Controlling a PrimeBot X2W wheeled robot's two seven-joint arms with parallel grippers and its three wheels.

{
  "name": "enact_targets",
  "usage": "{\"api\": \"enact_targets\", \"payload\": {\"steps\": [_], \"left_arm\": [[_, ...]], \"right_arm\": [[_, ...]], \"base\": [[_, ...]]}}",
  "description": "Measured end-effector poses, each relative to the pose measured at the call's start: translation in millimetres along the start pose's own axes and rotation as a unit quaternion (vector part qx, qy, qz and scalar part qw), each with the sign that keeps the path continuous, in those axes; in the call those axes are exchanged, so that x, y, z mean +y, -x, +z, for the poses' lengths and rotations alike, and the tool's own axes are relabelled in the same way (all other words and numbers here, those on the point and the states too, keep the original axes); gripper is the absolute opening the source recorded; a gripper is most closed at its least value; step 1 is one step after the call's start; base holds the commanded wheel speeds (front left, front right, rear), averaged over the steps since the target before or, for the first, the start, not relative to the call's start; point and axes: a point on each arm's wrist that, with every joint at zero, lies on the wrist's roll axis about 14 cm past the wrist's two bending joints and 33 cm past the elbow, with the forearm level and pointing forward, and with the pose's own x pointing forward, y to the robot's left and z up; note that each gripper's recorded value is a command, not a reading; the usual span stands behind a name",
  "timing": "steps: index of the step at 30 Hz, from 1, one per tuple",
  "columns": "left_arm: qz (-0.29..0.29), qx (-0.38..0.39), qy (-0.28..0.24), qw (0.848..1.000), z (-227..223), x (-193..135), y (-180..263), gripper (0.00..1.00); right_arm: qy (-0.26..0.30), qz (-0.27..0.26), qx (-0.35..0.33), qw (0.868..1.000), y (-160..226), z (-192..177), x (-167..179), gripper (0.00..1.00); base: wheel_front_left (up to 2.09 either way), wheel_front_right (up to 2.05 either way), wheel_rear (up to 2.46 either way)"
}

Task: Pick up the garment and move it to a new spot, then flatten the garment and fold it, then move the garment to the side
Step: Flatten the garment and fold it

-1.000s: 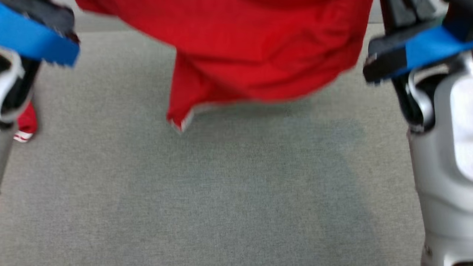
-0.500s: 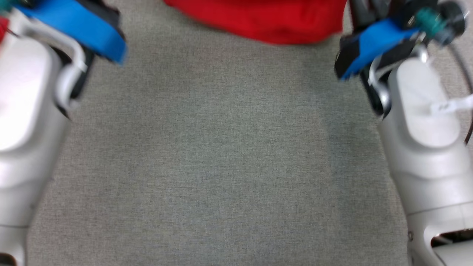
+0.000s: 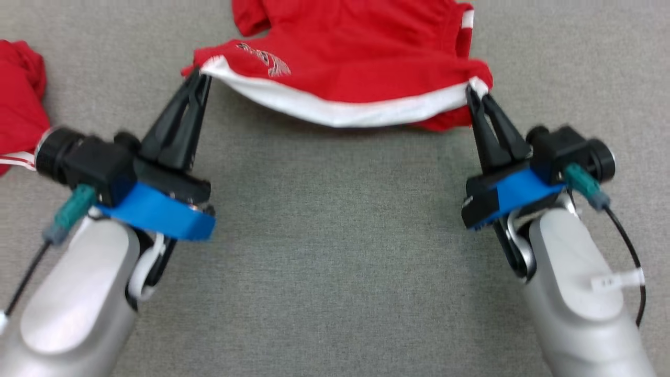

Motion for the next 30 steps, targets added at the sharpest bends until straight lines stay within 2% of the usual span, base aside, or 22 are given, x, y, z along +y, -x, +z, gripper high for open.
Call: {"api": "enact_targets", "payload": {"steps": [9,20,22,30], "left_arm": [[0.036,-0.034,0.006,0.999,32.2,-29.1,71.2,0.0],[0.034,-0.038,-0.023,0.998,68.2,-66.5,131.9,0.0],[0.028,-0.019,-0.034,0.999,66.2,-70.1,137.1,0.0],[0.009,0.056,0.008,0.998,27.8,-70.7,128.1,0.0]], "right_arm": [[-0.017,0.001,-0.035,0.999,68.5,23.9,20.4,0.0],[-0.035,-0.029,-0.046,0.998,150.1,55.4,22.4,0.0],[-0.037,-0.034,-0.029,0.998,160.2,52.1,22.2,0.0],[-0.046,-0.033,0.047,0.997,160.1,15.8,23.8,0.0]], "base": [[0.0,0.0,0.0],[0.0,0.0,0.0],[0.0,0.0,0.0],[0.0,0.0,0.0]]}}
